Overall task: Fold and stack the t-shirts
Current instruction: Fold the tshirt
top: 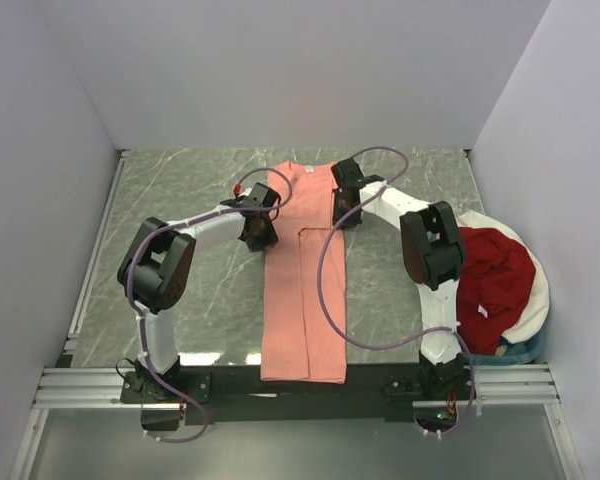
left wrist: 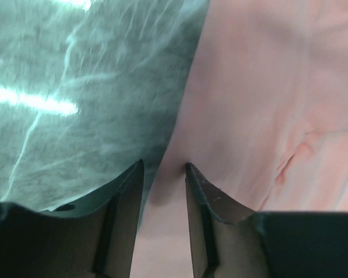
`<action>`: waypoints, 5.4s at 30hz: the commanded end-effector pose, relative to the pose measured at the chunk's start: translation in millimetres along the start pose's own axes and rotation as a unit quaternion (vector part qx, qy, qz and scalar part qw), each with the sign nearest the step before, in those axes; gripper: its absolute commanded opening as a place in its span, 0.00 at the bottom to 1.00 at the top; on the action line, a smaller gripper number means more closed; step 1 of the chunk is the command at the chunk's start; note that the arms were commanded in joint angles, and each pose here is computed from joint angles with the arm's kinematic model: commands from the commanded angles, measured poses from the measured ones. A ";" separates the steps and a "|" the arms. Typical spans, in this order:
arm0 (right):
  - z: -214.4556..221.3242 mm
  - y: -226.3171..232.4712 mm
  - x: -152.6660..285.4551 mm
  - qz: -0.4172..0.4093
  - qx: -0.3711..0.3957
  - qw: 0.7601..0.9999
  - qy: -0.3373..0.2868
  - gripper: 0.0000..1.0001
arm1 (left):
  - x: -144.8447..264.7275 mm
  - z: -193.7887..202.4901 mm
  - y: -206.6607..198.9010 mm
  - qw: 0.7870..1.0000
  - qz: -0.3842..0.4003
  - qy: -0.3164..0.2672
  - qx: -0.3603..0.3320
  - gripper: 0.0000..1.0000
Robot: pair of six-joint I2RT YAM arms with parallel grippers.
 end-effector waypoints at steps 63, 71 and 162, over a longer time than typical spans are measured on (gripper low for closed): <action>168.9 5.5 126.8 -0.122 -0.032 0.987 -0.094 0.40 | 128.4 225.5 9.0 0.981 -0.011 -0.005 -0.192 0.47; 174.2 5.0 118.9 -0.115 -0.026 0.989 -0.085 0.40 | 124.2 228.9 12.1 0.981 -0.020 -0.010 -0.193 0.47; 256.3 14.1 106.5 -0.130 0.000 0.991 -0.018 0.40 | 119.9 225.7 58.4 0.993 0.000 0.015 -0.115 0.01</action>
Point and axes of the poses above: each gripper's point midway between its finger pads, its own x axis back along the fingers, its own y axis along the line the jaws close on, z = x × y, the point moved 3 cm from there along x, back along the fingers, and after that the axes turned 4 degrees about x, right-handed, at the moved point
